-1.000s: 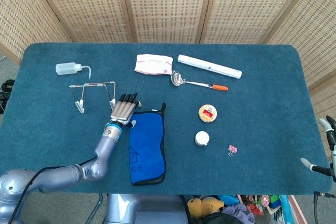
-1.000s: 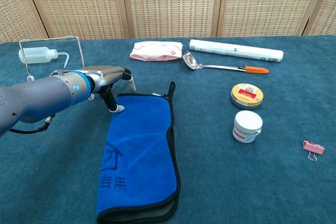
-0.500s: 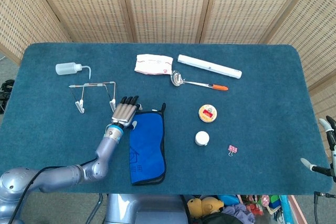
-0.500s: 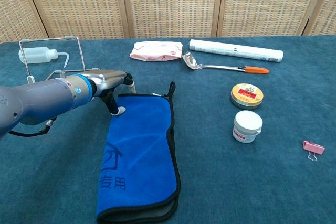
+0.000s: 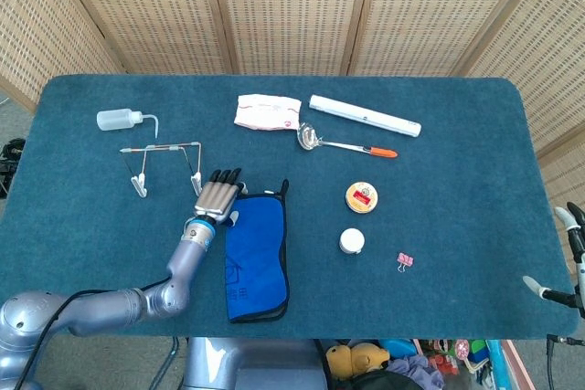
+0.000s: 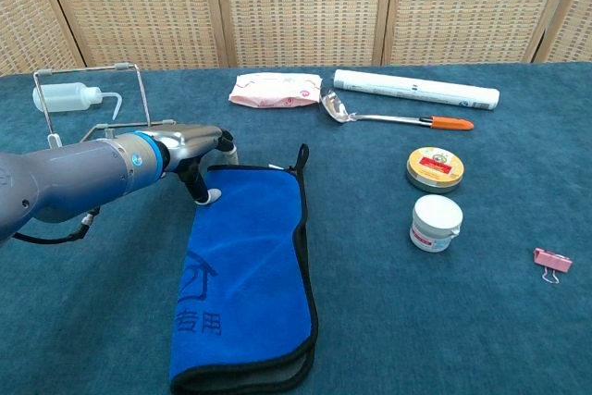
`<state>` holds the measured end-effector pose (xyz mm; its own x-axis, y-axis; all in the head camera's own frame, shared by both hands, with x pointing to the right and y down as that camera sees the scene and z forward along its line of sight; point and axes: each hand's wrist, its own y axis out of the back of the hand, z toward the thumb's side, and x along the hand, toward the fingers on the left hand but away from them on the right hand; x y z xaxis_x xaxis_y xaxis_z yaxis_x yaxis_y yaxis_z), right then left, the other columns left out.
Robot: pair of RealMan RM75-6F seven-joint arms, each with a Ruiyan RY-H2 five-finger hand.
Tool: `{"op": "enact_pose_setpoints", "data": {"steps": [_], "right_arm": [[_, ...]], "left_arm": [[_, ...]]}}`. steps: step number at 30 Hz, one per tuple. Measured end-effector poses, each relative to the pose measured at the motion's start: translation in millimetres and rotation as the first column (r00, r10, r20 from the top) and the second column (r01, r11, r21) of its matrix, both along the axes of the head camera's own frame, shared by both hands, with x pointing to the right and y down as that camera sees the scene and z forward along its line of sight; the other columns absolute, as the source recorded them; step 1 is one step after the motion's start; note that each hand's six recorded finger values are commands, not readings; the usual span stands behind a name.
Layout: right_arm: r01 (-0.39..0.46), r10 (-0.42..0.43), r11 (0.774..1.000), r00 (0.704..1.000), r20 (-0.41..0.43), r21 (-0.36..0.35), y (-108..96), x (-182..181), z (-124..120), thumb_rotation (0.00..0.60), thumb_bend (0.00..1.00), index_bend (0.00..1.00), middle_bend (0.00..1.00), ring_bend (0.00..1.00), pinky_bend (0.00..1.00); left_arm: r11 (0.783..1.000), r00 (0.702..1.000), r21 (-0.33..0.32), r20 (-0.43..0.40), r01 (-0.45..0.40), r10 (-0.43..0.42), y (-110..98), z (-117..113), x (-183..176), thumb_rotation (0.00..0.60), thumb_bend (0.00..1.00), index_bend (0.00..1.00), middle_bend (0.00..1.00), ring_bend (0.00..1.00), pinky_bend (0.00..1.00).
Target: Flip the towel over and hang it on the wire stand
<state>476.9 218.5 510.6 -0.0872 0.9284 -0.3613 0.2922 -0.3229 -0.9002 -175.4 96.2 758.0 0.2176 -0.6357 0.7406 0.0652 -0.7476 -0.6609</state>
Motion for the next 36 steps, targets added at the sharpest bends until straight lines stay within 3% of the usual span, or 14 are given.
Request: {"op": "enact_pose_setpoints", "data": {"steps": [15,20,31,36], "right_arm": [[0.005,-0.005,1.0,1.0,0.001,0.0,1,-1,0,0.6,0.0,0.0,0.0,0.0,0.0],[0.005,-0.005,1.0,1.0,0.001,0.001,1,-2,0,0.6,0.0,0.0,0.0,0.0,0.0],[0.006,-0.006,1.0,1.0,0.001,0.003,1,-2,-1,0.6,0.0,0.0,0.0,0.0,0.0],[0.007,-0.007,1.0,1.0,0.001,0.003,2,-1,-2,0.6,0.0,0.0,0.0,0.0,0.0]], "left_arm": [[1.0,1.0,0.007,-0.013,0.006,-0.006,1,-4,1,0.6,0.36,0.84,0.0,0.0,0.0],[1.0,1.0,0.014,-0.018,0.001,-0.001,2,-5,2,0.6,0.36,0.84,0.0,0.0,0.0],[1.0,1.0,0.021,-0.028,-0.004,0.004,2,-7,3,0.6,0.68,0.83,0.0,0.0,0.0],[0.999,0.999,0.037,-0.038,-0.024,0.025,1,-12,5,0.6,0.75,0.83,0.0,0.0,0.0]]}}
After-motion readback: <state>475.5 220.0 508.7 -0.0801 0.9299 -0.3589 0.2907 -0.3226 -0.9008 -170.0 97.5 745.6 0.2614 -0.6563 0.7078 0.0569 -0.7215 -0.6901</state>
